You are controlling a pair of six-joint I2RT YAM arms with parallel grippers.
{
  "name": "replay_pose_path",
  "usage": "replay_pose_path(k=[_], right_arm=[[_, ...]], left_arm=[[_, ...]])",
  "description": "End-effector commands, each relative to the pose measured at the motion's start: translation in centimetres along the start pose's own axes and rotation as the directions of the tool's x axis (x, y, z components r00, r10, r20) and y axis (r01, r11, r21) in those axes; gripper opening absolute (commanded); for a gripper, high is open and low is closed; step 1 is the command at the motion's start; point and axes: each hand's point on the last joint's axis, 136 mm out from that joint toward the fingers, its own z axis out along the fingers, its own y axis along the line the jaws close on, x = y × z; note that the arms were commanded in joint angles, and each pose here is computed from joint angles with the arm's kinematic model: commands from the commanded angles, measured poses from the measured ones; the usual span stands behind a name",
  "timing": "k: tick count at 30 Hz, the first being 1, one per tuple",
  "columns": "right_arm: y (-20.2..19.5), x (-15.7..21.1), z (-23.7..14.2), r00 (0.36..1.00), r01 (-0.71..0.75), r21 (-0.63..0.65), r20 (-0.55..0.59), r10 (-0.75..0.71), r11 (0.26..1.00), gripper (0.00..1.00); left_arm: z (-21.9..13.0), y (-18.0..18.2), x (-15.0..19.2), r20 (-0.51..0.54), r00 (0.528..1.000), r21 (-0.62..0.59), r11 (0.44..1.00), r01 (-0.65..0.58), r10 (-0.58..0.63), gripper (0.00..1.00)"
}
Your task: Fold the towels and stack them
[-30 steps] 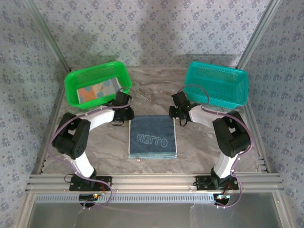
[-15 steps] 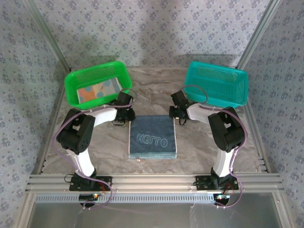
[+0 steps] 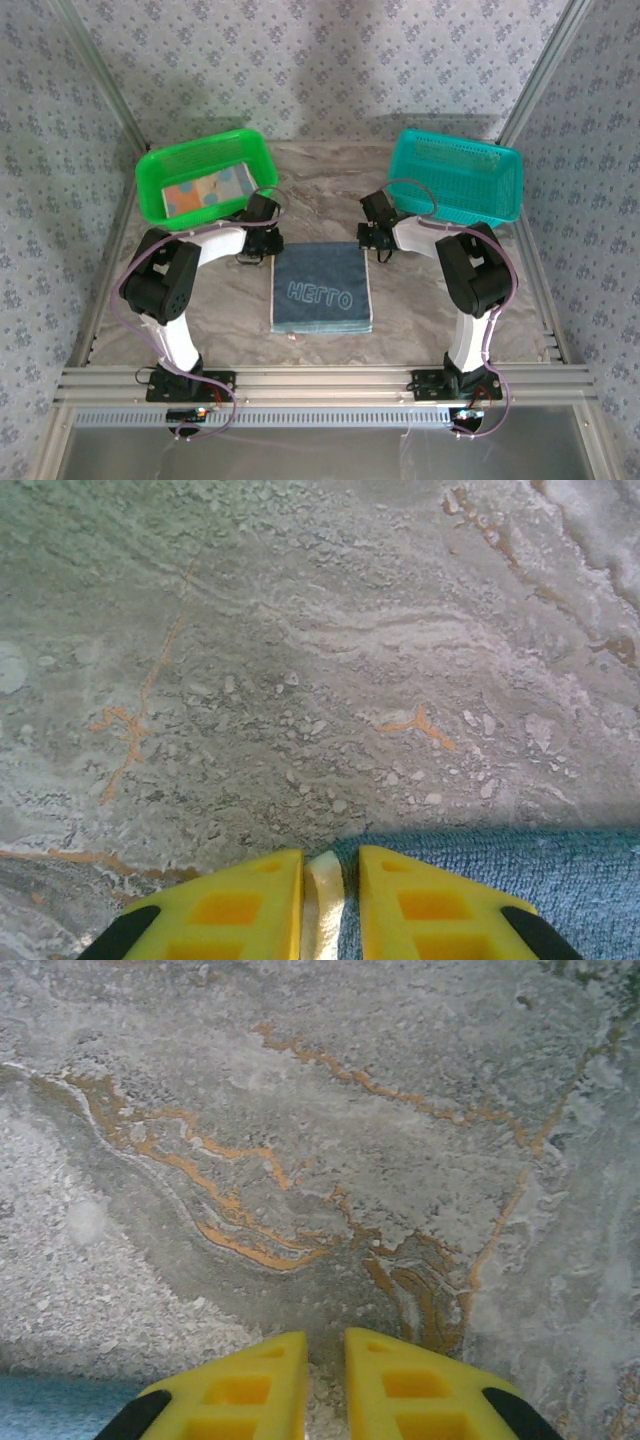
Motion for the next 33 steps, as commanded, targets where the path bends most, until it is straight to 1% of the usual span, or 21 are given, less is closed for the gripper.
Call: replay_pose_path(k=[1, 3, 5, 11, 13, 16, 18, 20, 22, 27, 33], right_arm=[[0.9, 1.5, 1.2, 0.999, -0.002, -0.033, -0.048, 0.0, 0.999, 0.09], [0.7, 1.4, 1.0, 0.999, -0.001, -0.026, -0.04, 0.0, 1.0, 0.0], [0.5, 1.2, 0.7, 1.0, 0.002, -0.018, -0.029, -0.003, 1.0, 0.0], [0.6, 0.0, -1.2, 1.0, -0.004, -0.025, 0.02, 0.004, 1.0, 0.0], [0.8, -0.6, -2.0, 0.999, -0.023, -0.032, 0.041, 0.024, 0.999, 0.06], [0.9, -1.4, -3.2, 0.995, -0.065, -0.027, 0.075, 0.067, 0.998, 0.1], [0.8, -1.8, -3.9, 0.99, -0.095, -0.023, 0.1, 0.097, 0.995, 0.12], [0.9, -2.1, -4.0, 0.986, -0.117, -0.031, 0.113, 0.12, 0.993, 0.17], [1.1, -1.9, -3.6, 0.986, -0.13, -0.038, 0.099, 0.133, 0.991, 0.23], [1.3, -0.5, -1.8, 0.984, -0.168, -0.041, 0.049, 0.17, 0.985, 0.25], [0.8, 0.9, -0.7, 0.98, -0.195, -0.023, 0.027, 0.196, 0.981, 0.25]], left_arm=[[1.5, -0.7, 1.1, -0.043, 0.999, 0.02, 1.0, -0.019, 0.02, 0.18], [1.4, -1.0, 1.1, -0.04, 0.999, 0.02, 0.999, -0.026, 0.026, 0.13], [1.2, -1.2, 1.1, -0.037, 0.999, 0.021, 0.999, -0.029, 0.03, 0.08], [0.6, -1.5, 0.8, -0.031, 0.999, 0.021, 0.999, -0.036, 0.037, 0.08], [0.6, -1.6, 0.7, -0.029, 0.999, 0.022, 0.999, -0.036, 0.037, 0.08], [0.7, -1.6, 0.9, -0.033, 0.999, 0.021, 0.999, -0.037, 0.037, 0.07], [0.8, -1.6, 0.9, -0.033, 0.999, 0.021, 0.999, -0.039, 0.039, 0.07], [0.8, -1.5, 1.0, -0.033, 0.999, 0.018, 0.999, -0.039, 0.04, 0.07], [0.8, -1.4, 1.0, -0.032, 0.999, 0.013, 0.999, -0.041, 0.041, 0.06], [0.7, -1.3, 0.9, -0.028, 0.999, 0.008, 0.999, -0.042, 0.043, 0.05], [0.6, -1.2, 0.9, -0.026, 0.999, 0.005, 0.999, -0.046, 0.046, 0.04]])
